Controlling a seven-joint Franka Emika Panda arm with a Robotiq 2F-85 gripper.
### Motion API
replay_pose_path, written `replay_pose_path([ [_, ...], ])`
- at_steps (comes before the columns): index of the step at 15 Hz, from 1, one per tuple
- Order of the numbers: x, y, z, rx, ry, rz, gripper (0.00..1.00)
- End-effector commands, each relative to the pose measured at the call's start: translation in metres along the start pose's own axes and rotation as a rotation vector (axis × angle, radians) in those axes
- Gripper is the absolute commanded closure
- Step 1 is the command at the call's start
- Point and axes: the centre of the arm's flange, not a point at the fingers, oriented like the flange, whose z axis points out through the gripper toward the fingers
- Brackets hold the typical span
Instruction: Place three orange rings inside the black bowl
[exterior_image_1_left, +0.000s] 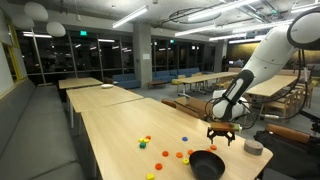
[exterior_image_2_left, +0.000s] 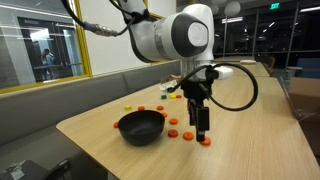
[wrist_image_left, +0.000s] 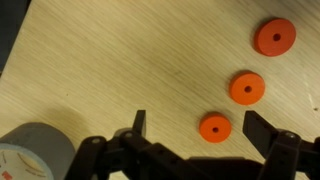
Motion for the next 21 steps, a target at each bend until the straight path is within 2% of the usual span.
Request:
replay_pose_path([
  [1,0.017,-0.013,0.003,0.015,-0.089,0.032,0.00],
  [4,0.029,-0.018,0.007,0.029,-0.122,0.066,0.00],
  [10,0.052,-0.019,0.018,0.046,-0.129,0.116,0.00],
  [21,0.059,-0.014,0.041,0.037,-0.110,0.140,0.00],
])
